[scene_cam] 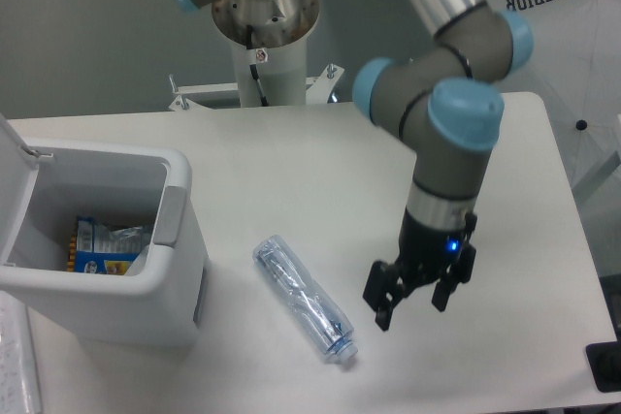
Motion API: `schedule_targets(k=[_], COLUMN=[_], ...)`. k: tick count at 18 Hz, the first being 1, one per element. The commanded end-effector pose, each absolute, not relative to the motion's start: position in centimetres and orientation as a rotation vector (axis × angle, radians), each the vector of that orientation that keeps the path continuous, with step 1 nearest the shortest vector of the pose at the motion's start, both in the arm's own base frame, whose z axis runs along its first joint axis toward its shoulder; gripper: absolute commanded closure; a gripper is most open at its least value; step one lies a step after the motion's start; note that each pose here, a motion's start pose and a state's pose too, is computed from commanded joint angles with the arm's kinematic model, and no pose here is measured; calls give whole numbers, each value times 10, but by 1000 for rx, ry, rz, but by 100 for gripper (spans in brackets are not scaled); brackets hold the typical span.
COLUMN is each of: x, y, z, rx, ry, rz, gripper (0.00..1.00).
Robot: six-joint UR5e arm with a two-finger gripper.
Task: Place the trash in the trash can
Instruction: 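Move the open gripper over to the clear plastic bottle, then lower the gripper around the bottle's middle and close it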
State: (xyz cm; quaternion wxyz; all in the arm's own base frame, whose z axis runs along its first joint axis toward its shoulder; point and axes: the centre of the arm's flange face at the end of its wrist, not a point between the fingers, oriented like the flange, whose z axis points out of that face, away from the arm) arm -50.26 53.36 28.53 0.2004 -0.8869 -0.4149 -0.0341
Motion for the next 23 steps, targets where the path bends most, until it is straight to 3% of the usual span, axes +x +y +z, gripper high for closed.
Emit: schedule_targets(k=[18, 23], x=[-472, -468], y=[589, 597], z=[208, 200], rx=[-2621, -2637], ry=[-1149, -1139], rz=[-66, -59], gripper=[0, 6])
